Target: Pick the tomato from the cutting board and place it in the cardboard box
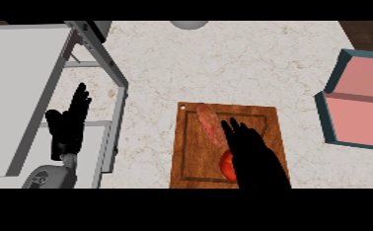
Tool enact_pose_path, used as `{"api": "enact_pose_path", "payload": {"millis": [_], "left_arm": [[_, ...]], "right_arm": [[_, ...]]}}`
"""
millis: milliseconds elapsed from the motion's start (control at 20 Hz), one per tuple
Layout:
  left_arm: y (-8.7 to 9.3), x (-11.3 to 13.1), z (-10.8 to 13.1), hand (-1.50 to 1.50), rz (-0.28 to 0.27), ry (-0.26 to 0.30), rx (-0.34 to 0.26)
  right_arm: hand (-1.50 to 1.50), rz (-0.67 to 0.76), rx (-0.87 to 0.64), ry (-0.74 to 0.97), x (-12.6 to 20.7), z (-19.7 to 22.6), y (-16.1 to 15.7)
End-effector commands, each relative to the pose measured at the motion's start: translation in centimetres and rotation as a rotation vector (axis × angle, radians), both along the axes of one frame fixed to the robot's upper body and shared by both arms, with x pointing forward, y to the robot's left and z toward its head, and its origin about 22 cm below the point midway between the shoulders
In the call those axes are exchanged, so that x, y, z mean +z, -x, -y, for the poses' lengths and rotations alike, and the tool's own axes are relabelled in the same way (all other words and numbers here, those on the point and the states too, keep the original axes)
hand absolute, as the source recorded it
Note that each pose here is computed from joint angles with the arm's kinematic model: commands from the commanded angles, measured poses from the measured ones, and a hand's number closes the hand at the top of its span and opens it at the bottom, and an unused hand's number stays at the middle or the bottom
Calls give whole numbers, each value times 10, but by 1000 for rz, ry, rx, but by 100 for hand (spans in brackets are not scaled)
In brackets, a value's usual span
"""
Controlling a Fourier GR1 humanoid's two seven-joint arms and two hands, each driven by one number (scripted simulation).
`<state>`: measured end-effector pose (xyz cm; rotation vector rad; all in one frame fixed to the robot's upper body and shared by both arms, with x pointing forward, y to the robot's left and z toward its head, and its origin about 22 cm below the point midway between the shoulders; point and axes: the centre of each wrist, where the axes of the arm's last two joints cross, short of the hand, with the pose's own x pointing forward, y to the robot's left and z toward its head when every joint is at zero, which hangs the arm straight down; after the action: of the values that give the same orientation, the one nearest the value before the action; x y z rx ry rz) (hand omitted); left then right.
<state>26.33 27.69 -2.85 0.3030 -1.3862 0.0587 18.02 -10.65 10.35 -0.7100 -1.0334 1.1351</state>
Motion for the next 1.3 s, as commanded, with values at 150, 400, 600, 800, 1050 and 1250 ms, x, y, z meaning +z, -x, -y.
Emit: {"api": "enact_pose_path", "payload": {"millis": [150,400,600,800,1050,1250], "left_arm": [[4,-19,0,0,-1,-5,21],[8,10,2,0,-9,10,-15],[6,-17,1,0,-9,13,2],[7,2,-10,0,-9,-11,7],[25,-11,-15,0,-17,8,15],[10,17,-11,0,14,-10,6]], "right_arm": [[-150,-83,-63,122,-11,-11,-3],[-150,-76,-81,115,-16,-29,-19],[-150,-103,-66,138,-40,-2,-17],[-150,-96,-82,123,-25,4,-34],[-150,-103,-80,120,-55,-1,-26],[-150,-89,-68,121,-54,-24,-36]]}}
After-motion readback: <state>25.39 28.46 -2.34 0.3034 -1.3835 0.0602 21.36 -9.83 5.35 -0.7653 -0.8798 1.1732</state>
